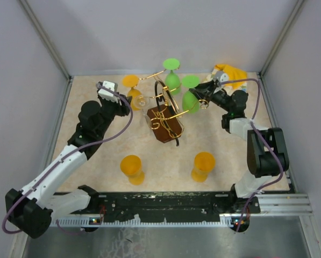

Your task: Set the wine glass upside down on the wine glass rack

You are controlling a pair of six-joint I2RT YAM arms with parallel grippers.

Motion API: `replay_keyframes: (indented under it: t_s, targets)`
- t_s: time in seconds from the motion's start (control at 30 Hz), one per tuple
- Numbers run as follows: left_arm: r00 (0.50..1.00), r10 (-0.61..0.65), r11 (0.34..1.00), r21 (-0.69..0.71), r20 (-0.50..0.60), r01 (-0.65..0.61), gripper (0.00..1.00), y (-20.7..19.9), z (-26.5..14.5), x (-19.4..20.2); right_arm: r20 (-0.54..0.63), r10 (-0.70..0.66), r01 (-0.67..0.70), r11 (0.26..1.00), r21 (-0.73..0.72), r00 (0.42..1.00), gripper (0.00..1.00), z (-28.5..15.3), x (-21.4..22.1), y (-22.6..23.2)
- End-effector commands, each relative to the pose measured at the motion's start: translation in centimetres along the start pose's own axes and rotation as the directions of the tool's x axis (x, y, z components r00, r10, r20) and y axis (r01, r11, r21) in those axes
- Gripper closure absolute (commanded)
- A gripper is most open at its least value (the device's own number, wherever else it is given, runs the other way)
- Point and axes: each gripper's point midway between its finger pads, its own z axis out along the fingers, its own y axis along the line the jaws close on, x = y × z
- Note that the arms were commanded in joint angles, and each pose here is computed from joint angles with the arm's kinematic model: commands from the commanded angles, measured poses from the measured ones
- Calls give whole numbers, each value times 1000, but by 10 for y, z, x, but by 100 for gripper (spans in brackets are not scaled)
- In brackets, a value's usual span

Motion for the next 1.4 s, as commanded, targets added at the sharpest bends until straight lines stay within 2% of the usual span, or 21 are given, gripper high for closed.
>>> replay_keyframes:
  t_s: [0.0, 0.1, 0.47, 0.6, 0.73, 0.8, 0.9, 1.13, 1.23, 1.37]
  targets:
    - [1000, -5, 1000, -13, 21, 6, 36, 4, -9, -9, 8, -75, 75, 997, 2, 997, 66, 0, -14, 6]
    - [1000, -12, 1000, -17, 21, 12, 34, 6, -12, -11, -34, -93, 95, 994, 53, 995, 53, -6, -9, 2]
    - [999, -36, 999, -13, 0, 36, 32, 5, -21, -18, -185, -97, 149, 946, 288, 978, 35, -50, -1, -19]
    - [999, -41, 999, -10, -10, 41, 31, 5, -24, -19, -298, -27, 177, 853, 491, 954, 32, -79, 2, -48]
    - [999, -41, 999, -13, -14, 41, 31, 5, -26, -19, -382, 71, 233, 687, 689, 921, 31, -123, -5, -70]
    - [999, -40, 999, -9, -13, 40, 31, 5, -26, -19, -404, 127, 240, 631, 737, 906, 28, -140, -10, -70]
    - [999, -41, 999, -3, -14, 41, 31, 4, -25, -21, -381, 266, 172, 574, 800, 885, 26, -158, -17, -56]
    - [999, -32, 999, 9, -14, 32, 31, 2, -25, -30, -348, 535, -91, 632, 770, 770, 25, -159, -27, 18]
    - [999, -33, 999, 11, -9, 33, 31, 2, -27, -32, -384, 610, -147, 641, 753, 693, 28, -170, -29, 51]
    - [999, -36, 999, 8, -5, 36, 31, 3, -30, -32, -430, 628, -182, 677, 713, 649, 30, -183, -42, 86]
